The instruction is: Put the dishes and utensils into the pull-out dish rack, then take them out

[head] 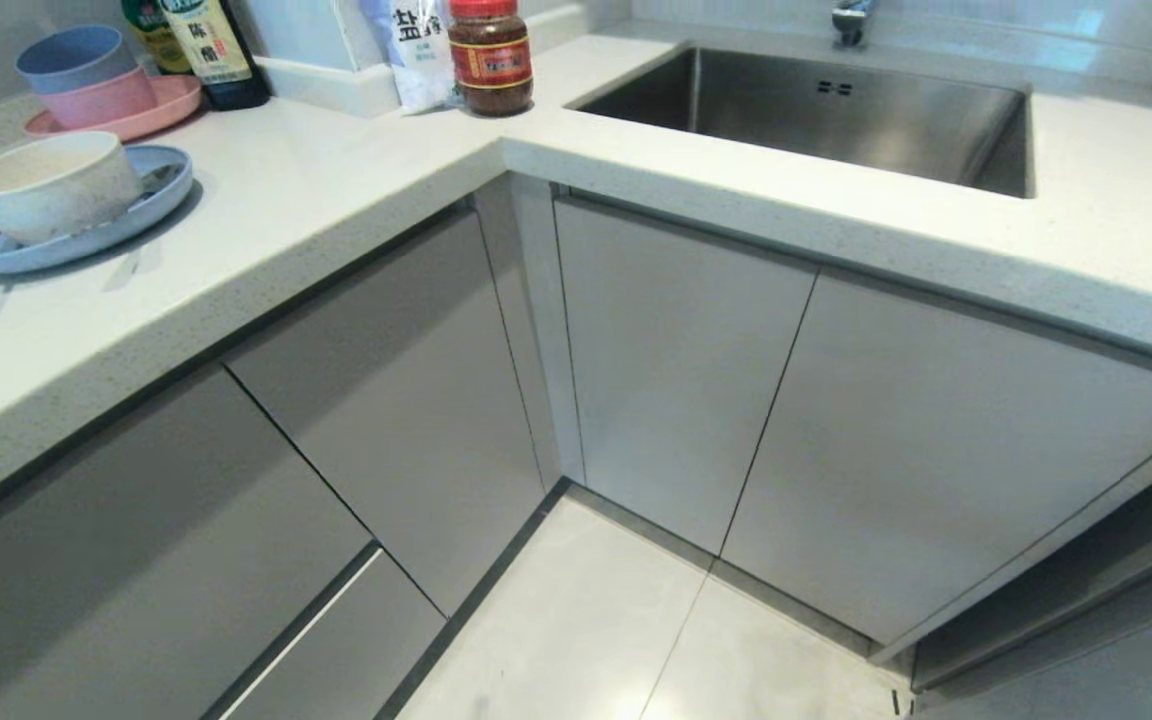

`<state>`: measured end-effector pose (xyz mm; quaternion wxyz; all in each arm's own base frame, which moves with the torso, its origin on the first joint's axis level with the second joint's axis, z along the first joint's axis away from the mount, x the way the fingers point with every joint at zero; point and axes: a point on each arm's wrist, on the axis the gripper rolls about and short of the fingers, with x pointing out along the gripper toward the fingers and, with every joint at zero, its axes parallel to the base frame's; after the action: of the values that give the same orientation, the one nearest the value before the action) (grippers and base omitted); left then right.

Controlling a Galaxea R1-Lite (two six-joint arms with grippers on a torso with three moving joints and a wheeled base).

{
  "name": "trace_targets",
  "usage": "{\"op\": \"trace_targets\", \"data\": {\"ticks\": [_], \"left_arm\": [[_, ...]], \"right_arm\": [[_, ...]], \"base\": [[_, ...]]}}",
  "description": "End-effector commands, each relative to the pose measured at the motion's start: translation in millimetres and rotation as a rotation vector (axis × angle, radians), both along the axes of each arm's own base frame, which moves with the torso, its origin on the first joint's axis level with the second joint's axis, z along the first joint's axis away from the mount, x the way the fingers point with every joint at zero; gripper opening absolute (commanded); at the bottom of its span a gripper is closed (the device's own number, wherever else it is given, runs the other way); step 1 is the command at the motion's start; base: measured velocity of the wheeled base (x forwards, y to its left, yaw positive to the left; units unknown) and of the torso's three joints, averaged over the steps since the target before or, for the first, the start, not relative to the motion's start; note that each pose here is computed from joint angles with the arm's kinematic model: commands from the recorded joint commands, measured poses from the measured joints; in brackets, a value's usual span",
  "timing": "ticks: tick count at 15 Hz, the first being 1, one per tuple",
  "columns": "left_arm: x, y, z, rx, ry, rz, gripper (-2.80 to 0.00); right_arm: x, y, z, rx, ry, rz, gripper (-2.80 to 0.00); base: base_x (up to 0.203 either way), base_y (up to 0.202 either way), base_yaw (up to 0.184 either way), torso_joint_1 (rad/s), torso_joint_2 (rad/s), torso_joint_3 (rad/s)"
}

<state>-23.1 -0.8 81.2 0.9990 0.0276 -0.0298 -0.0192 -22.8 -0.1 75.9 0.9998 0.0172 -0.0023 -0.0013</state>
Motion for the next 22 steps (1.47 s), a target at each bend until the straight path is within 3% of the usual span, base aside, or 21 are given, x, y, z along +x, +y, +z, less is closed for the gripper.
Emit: {"op": "trace_targets", "data": {"ticks": [1,22], "left_arm": [[2.2,0.0,-7.2,0.001,0.028,0.000,-2.80],[2.1,0.0,-7.0,0.001,0.026,-0.001,-2.80]], "right_arm": [[-0.2,0.0,-0.5,0.000,-0.003,0.000,-2.80],[-0.1,0.0,-0.4,0.000,-0.002,0.001,-2.80]], "base": [[0.000,0.000,0.000,0.004,0.00,0.210],[0.000,0.000,0.000,0.002,0.00,0.203]]}}
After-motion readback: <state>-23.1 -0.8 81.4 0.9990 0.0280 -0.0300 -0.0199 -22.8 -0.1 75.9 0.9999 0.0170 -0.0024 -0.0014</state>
